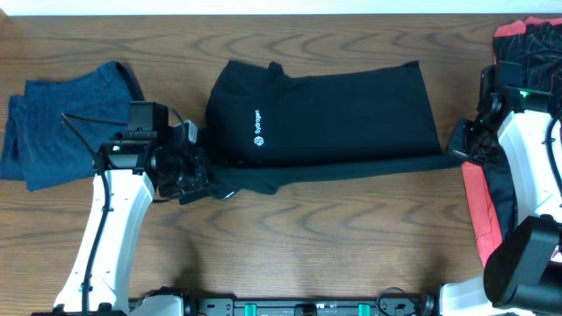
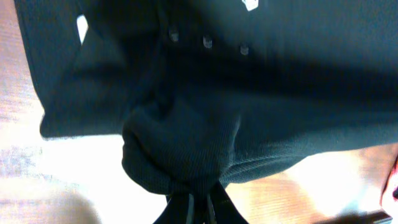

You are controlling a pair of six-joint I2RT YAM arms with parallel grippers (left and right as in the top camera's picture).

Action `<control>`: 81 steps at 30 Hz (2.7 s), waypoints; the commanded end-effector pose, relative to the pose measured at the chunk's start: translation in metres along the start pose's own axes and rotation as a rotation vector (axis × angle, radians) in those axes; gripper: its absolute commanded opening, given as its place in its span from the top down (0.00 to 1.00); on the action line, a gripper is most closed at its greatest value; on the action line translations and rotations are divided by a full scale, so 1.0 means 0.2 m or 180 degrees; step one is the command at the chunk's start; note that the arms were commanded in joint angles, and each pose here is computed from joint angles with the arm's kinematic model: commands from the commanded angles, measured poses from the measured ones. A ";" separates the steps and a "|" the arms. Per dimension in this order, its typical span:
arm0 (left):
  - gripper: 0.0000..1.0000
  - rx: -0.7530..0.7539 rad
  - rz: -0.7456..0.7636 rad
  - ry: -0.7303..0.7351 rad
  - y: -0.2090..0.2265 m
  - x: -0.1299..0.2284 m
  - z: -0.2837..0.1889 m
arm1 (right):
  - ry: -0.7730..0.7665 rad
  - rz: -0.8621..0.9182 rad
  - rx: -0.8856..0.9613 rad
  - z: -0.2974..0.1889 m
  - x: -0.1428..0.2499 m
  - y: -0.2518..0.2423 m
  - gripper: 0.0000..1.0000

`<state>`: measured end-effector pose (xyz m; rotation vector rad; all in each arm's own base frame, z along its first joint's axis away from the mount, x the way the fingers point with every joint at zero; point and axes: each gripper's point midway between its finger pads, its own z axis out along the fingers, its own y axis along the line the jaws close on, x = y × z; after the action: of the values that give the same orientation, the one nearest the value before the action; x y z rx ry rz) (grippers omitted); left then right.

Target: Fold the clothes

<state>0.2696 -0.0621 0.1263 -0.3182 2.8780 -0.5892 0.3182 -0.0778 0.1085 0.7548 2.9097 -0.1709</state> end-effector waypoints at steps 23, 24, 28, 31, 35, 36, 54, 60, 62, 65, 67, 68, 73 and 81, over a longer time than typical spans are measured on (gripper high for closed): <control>0.94 -0.0052 -0.0115 -0.0094 0.08 -0.25 0.31 | -0.0397 -0.0190 -0.0274 0.15 -0.09 0.18 0.99; 0.94 -0.0045 -0.0107 -0.0114 0.08 -0.26 0.31 | -0.0413 -0.0189 -0.0281 0.17 -0.09 0.18 0.99; 0.94 -0.0044 -0.0105 -0.0119 0.09 -0.29 0.36 | -0.0481 -0.0182 -0.0324 0.26 -0.08 0.19 0.99; 0.94 -0.0060 -0.0127 -0.0064 0.11 -0.28 0.40 | -0.0494 -0.0180 -0.0352 0.30 -0.06 0.20 0.99; 0.94 -0.0083 -0.0159 0.0017 0.14 -0.28 0.45 | -0.0533 -0.0186 -0.0528 0.32 -0.06 0.24 0.98; 0.94 -0.0088 -0.0165 0.0033 0.14 -0.28 0.47 | -0.0566 -0.0188 -0.0600 0.33 -0.07 0.26 0.98; 0.93 -0.0038 -0.0099 -0.0133 0.13 -0.35 0.48 | -0.0992 -0.0100 -0.0811 0.27 -0.22 0.34 0.88; 0.74 0.0000 -0.0047 -0.0265 0.11 -0.40 0.48 | -0.1129 -0.0065 -0.0865 0.25 -0.27 0.35 0.76; 0.44 0.0019 -0.0027 -0.0321 0.11 -0.42 0.48 | -0.1204 -0.0047 -0.0895 0.24 -0.30 0.36 0.68; 0.25 0.0125 -0.0043 -0.0258 0.08 -0.40 0.48 | -0.1220 -0.0037 -0.0903 0.23 -0.31 0.37 0.65; 0.23 0.0247 -0.0075 -0.0122 0.05 -0.36 0.48 | -0.1160 -0.0042 -0.0880 0.24 -0.29 0.36 0.64; 0.22 0.0315 -0.0104 -0.0029 0.03 -0.32 0.48 | -0.1116 -0.0045 -0.0864 0.25 -0.27 0.35 0.64; 0.22 0.0571 -0.0259 0.0442 -0.04 -0.15 0.46 | -0.0952 -0.0054 -0.0802 0.29 -0.20 0.33 0.63; 0.25 0.0492 -0.0192 0.0789 -0.02 -0.01 0.45 | -0.0764 -0.0067 -0.0733 0.37 -0.10 0.30 0.62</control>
<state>0.2948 -0.0945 0.0459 -0.4001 3.0388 -0.8812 0.3807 -0.0487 0.0444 0.6107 2.6202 0.0714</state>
